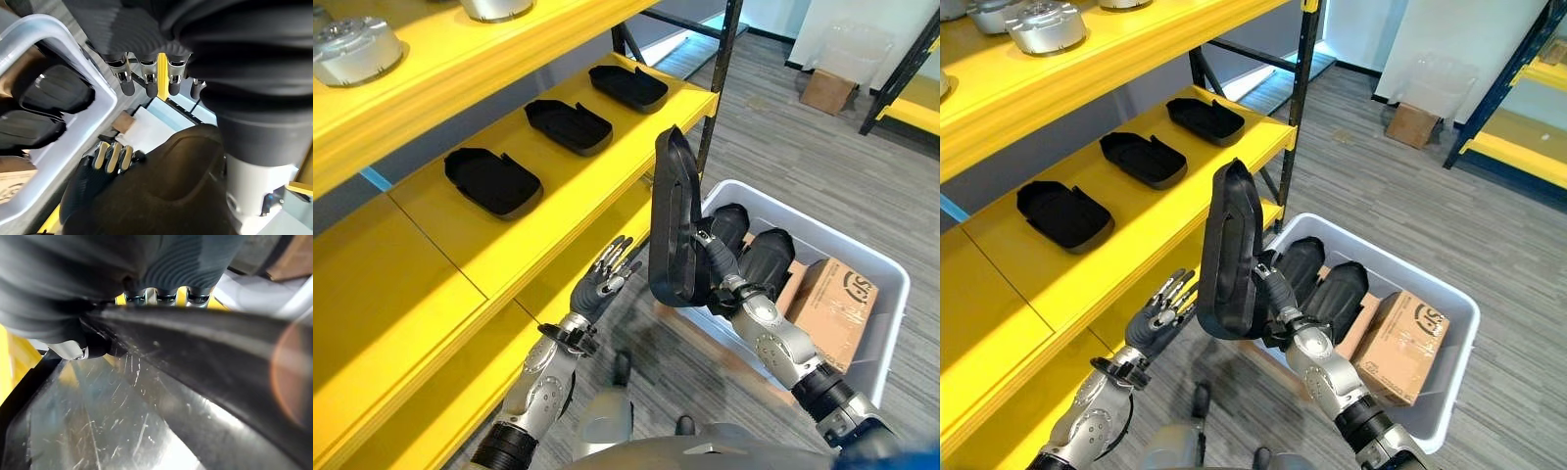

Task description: Move parts from the plastic box to the shelf.

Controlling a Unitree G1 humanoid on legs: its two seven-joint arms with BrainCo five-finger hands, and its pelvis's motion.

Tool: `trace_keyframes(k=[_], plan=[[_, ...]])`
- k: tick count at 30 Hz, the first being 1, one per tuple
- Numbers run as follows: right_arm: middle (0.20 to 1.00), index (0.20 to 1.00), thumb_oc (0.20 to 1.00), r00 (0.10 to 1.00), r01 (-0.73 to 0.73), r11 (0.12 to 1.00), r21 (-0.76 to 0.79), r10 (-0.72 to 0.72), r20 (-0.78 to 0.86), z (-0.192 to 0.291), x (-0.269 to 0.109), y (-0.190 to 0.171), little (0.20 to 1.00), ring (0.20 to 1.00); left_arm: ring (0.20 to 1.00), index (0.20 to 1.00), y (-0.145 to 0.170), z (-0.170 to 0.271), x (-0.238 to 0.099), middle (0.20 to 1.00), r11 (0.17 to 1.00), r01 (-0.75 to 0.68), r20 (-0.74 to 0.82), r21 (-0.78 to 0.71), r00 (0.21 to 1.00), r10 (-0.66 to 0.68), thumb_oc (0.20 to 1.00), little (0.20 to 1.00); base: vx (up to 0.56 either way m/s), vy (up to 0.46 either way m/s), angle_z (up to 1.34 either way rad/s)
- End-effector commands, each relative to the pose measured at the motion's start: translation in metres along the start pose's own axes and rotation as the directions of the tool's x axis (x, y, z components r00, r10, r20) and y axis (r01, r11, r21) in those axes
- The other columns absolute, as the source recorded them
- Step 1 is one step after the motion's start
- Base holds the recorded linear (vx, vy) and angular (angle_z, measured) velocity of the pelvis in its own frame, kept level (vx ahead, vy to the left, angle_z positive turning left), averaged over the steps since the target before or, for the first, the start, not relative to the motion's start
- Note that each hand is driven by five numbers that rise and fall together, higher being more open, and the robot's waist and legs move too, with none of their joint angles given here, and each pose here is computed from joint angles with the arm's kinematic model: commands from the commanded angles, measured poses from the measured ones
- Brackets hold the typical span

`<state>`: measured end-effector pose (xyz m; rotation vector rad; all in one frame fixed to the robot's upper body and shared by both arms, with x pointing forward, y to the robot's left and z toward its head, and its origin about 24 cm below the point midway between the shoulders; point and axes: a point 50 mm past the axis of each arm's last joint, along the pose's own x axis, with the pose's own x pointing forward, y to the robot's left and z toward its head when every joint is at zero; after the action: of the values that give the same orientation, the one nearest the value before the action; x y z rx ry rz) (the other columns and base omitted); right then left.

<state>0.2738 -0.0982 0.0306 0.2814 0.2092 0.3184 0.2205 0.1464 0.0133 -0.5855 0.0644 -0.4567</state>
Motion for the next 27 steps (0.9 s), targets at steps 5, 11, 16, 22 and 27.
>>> trace_keyframes(k=[5,11,16,22,27], plan=[[0.200,0.200,0.200,0.961,-0.144,0.989,-0.043,0.150,0.233,0.061,0.013,0.020,0.200,0.200,1.000,1.000,-0.006,0.030,0.013,1.000,0.997,0.061,0.122,0.056,0.990,-0.067,1.000,1.000,-0.03,0.293,0.21],[0.200,0.200,0.200,0.966,-0.108,0.989,-0.103,0.129,0.222,0.073,0.011,0.008,0.200,0.200,1.000,1.000,-0.008,0.023,0.021,1.000,0.998,0.054,0.110,0.042,0.992,-0.059,1.000,1.000,0.06,0.516,0.64],[0.200,0.200,0.200,0.972,-0.095,0.989,-0.112,0.116,0.203,0.073,0.011,0.003,0.200,0.200,1.000,1.000,-0.013,0.022,0.020,1.000,0.996,0.055,0.112,0.064,0.992,-0.062,1.000,1.000,0.07,0.457,0.73],[0.200,0.200,0.200,0.980,-0.104,0.989,-0.108,0.121,0.157,0.058,0.009,0.007,0.200,0.200,1.000,1.000,-0.014,0.020,0.010,1.000,0.995,0.052,0.087,0.081,0.994,-0.059,1.000,1.000,0.08,0.320,0.57],[0.200,0.200,0.200,0.974,-0.152,0.982,-0.108,0.168,0.151,0.050,0.009,0.022,0.200,0.200,1.000,1.000,-0.013,0.024,0.004,1.000,0.996,0.022,0.105,0.090,0.994,-0.031,1.000,1.000,-0.01,0.122,0.28]])
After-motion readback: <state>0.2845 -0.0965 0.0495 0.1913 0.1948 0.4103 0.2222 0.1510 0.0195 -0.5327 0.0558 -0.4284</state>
